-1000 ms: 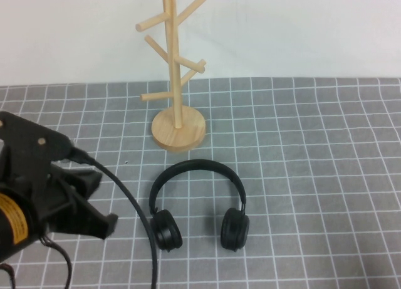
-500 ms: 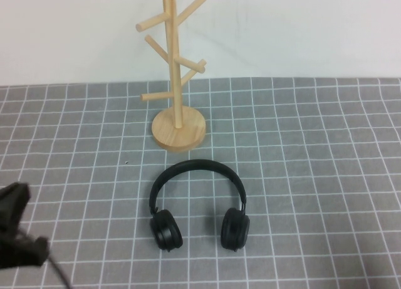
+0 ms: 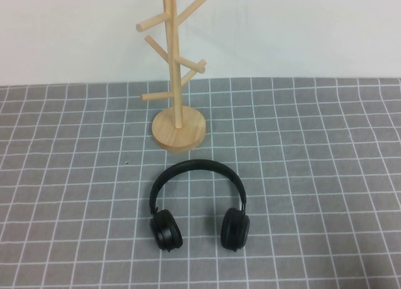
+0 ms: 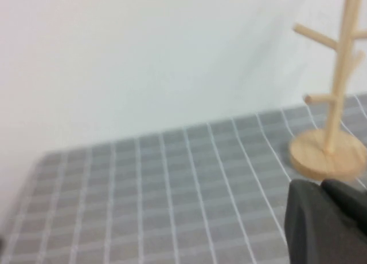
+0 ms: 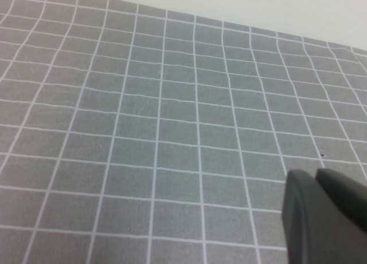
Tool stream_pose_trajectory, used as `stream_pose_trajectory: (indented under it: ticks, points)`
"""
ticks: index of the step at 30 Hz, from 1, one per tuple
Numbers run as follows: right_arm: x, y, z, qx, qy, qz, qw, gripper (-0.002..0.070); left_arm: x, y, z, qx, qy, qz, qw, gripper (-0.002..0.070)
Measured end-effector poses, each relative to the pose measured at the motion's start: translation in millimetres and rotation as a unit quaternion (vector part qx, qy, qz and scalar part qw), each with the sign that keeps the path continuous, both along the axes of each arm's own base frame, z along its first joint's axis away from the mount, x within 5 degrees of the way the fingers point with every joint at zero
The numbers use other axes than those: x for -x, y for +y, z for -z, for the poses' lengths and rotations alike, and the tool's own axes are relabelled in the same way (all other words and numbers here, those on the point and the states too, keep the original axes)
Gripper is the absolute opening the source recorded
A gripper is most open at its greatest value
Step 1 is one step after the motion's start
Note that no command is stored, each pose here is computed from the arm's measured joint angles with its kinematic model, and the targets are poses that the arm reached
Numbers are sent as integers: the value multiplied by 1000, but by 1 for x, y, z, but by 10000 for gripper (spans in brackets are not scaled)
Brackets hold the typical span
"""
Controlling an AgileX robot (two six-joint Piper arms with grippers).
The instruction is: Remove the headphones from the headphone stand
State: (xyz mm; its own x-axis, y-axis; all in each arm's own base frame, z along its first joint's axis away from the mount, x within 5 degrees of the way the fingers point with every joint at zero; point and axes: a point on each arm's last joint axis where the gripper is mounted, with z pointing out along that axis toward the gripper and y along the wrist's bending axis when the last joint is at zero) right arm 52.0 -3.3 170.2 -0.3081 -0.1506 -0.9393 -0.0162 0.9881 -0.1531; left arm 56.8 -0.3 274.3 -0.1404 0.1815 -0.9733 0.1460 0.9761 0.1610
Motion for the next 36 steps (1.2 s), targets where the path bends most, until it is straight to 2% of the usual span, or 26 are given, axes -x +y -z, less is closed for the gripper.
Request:
stream_pose_trajectory:
  ticks: [6, 13, 18, 25, 36]
  points:
    - [0, 0, 0, 0, 0, 0, 1000, -9, 4, -3, 12, -11, -94, -15, 995, -3]
    - [0, 0, 0, 0, 0, 0, 1000, -9, 1, -1, 51, 65, -146, -52, 986, -3]
    - [0, 0, 0, 0, 0, 0, 1000, -9, 0, -1, 76, 102, -70, -56, 991, -3]
    - [0, 0, 0, 0, 0, 0, 1000, -9, 4, -3, 100, 92, 62, -58, 992, -3]
    - [0, 0, 0, 0, 0, 0, 1000, -9, 4, -3, 101, 91, 68, -58, 992, -3]
